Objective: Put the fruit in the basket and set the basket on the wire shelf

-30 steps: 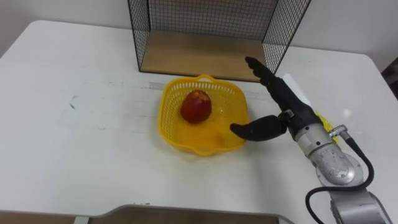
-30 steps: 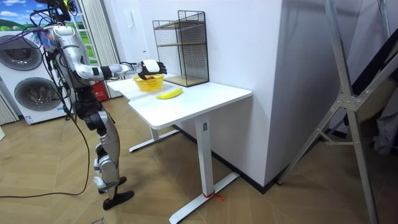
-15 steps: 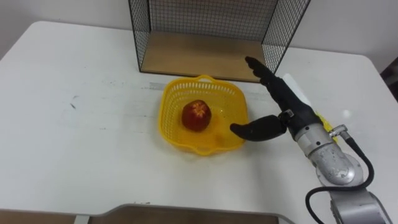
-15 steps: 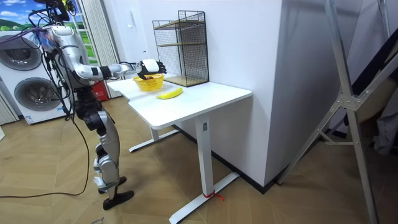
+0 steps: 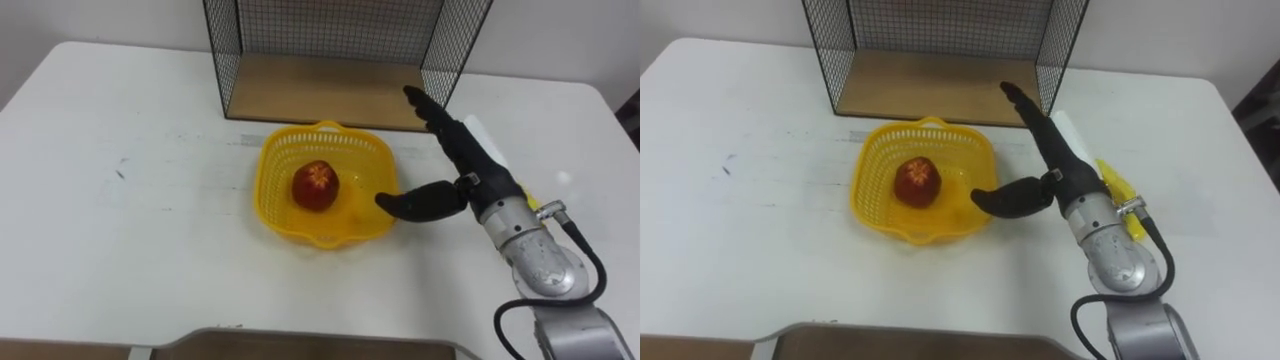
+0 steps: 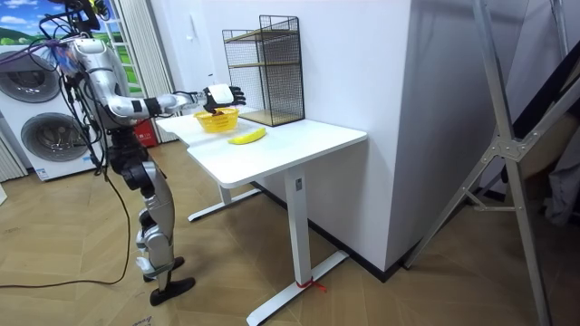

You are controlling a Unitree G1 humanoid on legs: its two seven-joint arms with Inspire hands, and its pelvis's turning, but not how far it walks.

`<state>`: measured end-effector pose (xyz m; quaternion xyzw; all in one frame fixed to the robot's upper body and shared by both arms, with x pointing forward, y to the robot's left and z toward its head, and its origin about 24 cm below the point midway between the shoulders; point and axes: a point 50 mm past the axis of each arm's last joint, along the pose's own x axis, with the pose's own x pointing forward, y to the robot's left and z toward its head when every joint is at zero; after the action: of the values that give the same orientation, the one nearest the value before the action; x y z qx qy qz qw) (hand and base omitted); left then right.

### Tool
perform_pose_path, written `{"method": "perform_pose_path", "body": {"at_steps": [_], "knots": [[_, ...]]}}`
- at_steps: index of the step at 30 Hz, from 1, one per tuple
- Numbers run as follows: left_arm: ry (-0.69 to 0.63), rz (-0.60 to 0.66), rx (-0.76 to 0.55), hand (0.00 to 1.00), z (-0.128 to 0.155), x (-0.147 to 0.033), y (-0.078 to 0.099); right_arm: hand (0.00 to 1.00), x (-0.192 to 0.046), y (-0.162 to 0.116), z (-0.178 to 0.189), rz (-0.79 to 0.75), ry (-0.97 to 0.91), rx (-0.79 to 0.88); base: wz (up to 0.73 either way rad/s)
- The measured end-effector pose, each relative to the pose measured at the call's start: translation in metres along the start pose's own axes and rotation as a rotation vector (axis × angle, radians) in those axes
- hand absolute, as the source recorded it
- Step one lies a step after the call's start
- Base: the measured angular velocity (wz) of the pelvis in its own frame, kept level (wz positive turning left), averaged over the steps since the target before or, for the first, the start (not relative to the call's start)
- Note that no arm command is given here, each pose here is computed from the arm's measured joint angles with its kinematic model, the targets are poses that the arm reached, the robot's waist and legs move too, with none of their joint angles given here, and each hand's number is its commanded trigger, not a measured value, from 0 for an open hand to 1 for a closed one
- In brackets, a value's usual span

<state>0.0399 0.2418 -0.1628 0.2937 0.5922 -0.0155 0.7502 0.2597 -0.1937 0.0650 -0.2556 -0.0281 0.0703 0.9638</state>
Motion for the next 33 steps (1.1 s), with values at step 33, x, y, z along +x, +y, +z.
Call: {"method": "perform_pose_path", "body": {"at_steps": [33], "knots": [[0.060, 0.012, -0.041, 0.00, -0.014, -0.002, 0.001, 0.00, -0.010, -0.034, -0.038, -0.317, 0.156, 0.066, 0.00]]}}
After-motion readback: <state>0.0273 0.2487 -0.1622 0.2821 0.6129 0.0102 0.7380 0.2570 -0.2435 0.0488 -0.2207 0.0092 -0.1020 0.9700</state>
